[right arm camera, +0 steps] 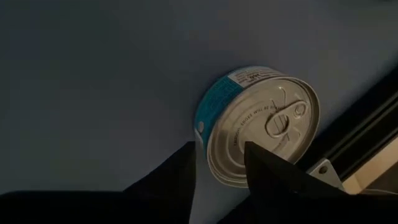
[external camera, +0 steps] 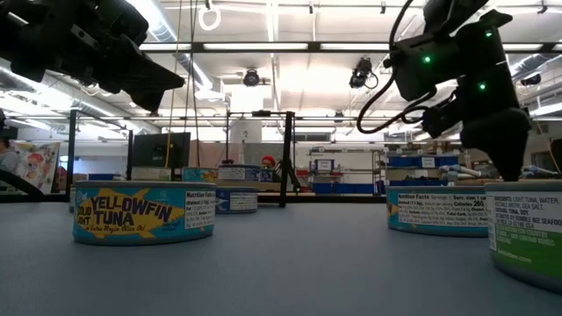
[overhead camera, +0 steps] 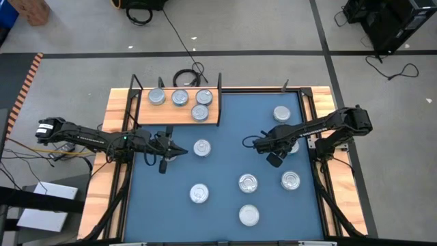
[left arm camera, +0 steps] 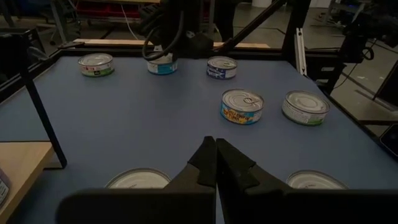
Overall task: Stack canned seafood by type on shelf
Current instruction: Stack the yellow blue tuna can on top of the other yellow blue tuna can on the shelf
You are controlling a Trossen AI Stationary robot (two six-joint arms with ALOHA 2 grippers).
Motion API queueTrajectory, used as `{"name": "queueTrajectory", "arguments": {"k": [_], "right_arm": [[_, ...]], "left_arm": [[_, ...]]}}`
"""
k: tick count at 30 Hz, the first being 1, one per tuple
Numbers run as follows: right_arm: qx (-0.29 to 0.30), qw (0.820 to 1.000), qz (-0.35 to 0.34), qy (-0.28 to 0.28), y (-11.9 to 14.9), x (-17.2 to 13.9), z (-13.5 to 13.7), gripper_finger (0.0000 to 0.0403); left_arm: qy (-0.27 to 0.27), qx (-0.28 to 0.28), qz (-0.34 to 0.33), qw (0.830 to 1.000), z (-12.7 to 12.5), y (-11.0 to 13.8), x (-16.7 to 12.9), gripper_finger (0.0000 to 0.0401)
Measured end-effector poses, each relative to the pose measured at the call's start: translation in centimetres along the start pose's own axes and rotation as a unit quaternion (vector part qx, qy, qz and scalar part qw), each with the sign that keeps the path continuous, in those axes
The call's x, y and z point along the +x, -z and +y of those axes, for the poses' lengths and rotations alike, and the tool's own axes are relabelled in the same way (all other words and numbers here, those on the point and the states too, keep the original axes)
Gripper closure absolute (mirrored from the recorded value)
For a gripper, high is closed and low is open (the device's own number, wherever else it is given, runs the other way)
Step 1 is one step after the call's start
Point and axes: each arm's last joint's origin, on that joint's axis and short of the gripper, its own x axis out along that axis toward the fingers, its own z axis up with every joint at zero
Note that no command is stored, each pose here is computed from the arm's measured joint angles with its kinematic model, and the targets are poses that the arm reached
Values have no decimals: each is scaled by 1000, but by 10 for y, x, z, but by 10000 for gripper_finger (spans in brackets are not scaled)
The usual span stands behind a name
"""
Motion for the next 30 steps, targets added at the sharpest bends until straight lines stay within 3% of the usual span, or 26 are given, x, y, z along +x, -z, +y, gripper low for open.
{"name": "queueTrajectory", "arguments": {"k": [6, 13, 17, 25, 30], "right_arm": [[13, 1000, -3, -1, 0, 0, 0, 258], [10, 998, -48, -41, -3, -2, 13, 254], [27, 998, -53, -7, 3, -2, 13, 252], [48, 998, -48, 4, 11, -2, 16, 252], [2, 991, -102, -84, 6, -6, 38, 254]], "left_arm": [[0, 0, -1, 1000, 0, 0, 0, 398], [11, -1, 0, 1000, -1, 0, 0, 398], [20, -2, 1, 1000, -1, 0, 0, 398], [31, 1, 1, 1000, -2, 0, 0, 398], [43, 2, 2, 999, -3, 0, 0, 398]]}}
